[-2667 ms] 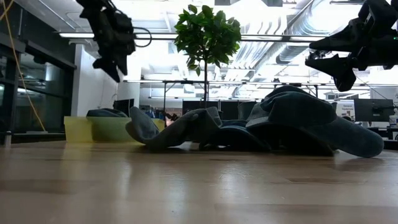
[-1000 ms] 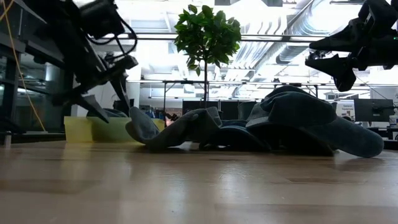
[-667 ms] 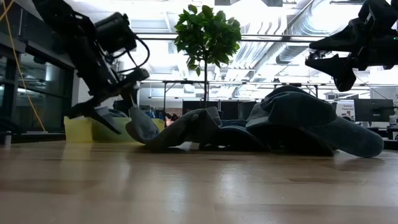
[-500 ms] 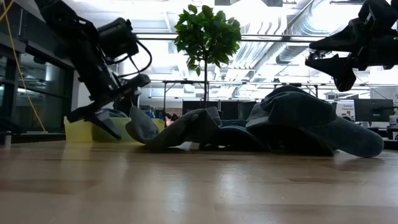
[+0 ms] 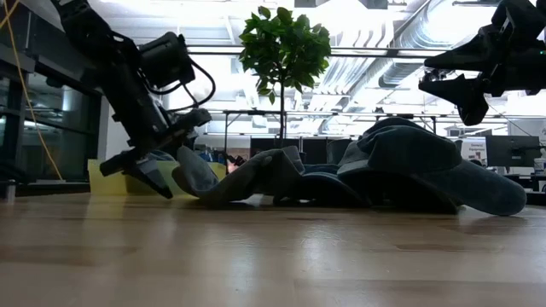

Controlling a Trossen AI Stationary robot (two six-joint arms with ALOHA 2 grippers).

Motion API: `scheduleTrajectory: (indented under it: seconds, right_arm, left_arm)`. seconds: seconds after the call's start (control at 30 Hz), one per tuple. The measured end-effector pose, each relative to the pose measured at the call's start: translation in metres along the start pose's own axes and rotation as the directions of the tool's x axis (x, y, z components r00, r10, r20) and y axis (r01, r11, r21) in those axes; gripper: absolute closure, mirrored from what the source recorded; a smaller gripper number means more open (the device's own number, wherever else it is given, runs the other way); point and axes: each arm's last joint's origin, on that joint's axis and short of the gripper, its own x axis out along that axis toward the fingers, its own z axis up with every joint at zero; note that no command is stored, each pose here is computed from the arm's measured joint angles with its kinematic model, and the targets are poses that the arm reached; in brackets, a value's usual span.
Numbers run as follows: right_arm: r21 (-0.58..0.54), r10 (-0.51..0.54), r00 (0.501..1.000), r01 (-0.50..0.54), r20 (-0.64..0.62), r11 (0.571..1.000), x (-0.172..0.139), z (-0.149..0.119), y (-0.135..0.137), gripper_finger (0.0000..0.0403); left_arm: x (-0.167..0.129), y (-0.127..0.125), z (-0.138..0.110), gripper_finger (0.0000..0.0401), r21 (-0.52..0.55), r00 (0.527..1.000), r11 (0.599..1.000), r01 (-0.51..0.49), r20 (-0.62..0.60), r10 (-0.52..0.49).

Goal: Pick & Place hat
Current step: Put the left gray cap into the green bin

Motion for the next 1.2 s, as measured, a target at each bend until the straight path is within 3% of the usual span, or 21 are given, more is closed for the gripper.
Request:
scheduleTrajectory:
  seconds: [0.27,0.6,1.0,1.2]
  right_arm:
    - [0.000,0.000,1.000,0.000,0.000,1.000,0.000,0.000,0.000,0.0185]
    - [0.000,0.000,1.000,0.000,0.000,1.000,0.000,0.000,0.000,0.0185]
    - [0.000,0.000,1.000,0.000,0.000,1.000,0.000,0.000,0.000,0.0185]
    - [0.000,0.000,1.000,0.000,0.000,1.000,0.000,0.000,0.000,0.0185]
  left_arm:
    - [0.003,0.000,-0.001,0.0221,-0.026,1.000,1.000,0.003,-0.019,-0.003]
    - [0.002,-0.002,0.000,0.0383,-0.003,1.000,1.000,0.020,-0.008,-0.020]
    - [-0.005,-0.004,0.001,0.0395,0.024,0.999,0.999,0.043,-0.007,-0.043]
    - [-0.022,-0.008,0.005,0.0397,0.020,0.994,0.994,0.104,0.021,-0.105]
